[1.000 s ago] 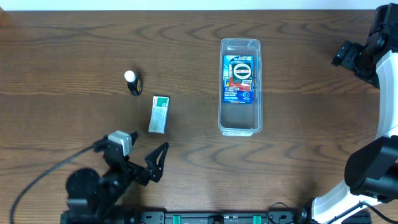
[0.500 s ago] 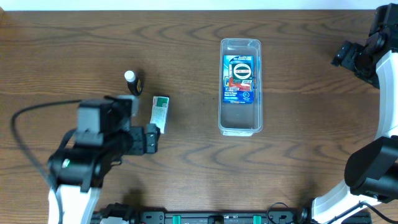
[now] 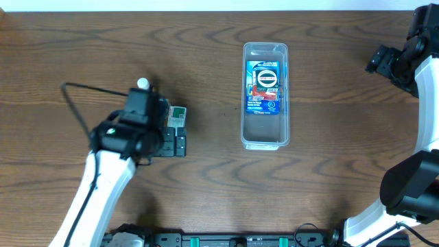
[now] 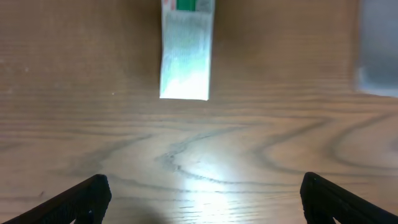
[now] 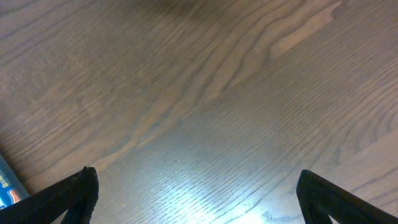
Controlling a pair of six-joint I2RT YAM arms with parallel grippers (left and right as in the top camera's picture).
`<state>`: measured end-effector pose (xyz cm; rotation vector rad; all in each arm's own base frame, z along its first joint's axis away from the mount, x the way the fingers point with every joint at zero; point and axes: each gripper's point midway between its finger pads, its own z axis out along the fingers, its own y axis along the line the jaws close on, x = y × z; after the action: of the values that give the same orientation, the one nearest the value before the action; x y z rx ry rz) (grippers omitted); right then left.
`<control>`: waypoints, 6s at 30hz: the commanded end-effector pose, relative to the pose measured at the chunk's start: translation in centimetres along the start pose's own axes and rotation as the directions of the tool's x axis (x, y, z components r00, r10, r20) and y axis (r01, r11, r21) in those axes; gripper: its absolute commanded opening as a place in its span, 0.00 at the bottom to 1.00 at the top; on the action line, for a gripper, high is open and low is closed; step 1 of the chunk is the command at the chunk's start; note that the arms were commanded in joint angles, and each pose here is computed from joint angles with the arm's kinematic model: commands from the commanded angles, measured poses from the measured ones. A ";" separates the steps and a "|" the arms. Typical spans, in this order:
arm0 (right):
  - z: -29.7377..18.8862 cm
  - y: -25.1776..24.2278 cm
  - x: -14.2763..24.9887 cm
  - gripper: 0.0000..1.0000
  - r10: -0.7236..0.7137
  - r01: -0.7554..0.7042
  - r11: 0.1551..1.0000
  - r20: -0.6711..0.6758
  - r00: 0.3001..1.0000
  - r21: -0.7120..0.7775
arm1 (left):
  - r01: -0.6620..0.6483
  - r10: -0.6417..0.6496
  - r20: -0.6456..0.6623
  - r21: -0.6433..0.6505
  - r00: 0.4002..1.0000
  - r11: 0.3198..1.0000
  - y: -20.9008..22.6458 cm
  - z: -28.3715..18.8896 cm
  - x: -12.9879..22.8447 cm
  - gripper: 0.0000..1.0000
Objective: Pack container
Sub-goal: 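Lower the left gripper over the white-green Panadol box, then grasp the Panadol box with the left gripper and lift, then carry the Panadol box right into the container and lower it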
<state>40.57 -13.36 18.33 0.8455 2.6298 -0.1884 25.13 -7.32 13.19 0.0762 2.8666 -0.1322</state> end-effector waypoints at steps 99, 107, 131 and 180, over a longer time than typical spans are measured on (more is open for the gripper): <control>0.4 -0.3 0.2 0.99 -0.002 0.002 1.000 -0.009 1.000 0.015 | -0.032 0.018 -0.136 -0.100 0.991 0.995 1.5 14.5 -3.9 0.56; 0.4 -0.3 0.2 0.99 -0.002 0.002 1.000 -0.009 1.000 0.015 | -0.032 0.018 -0.134 -0.099 0.991 0.995 1.4 14.1 -4.2 0.52; 0.4 -0.3 0.2 0.99 -0.002 0.002 1.000 -0.009 1.000 0.015 | -0.046 0.045 0.105 0.007 0.993 0.999 -6.2 -0.4 -10.4 0.49; 0.4 -0.3 0.2 0.99 -0.002 0.002 1.000 -0.009 1.000 0.015 | -0.077 0.026 0.246 0.199 0.969 0.977 -26.6 6.6 -8.4 0.49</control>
<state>40.57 -13.36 18.32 0.8455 2.6302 -0.1884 32.53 -34.72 11.96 0.1560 2.6060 -0.4486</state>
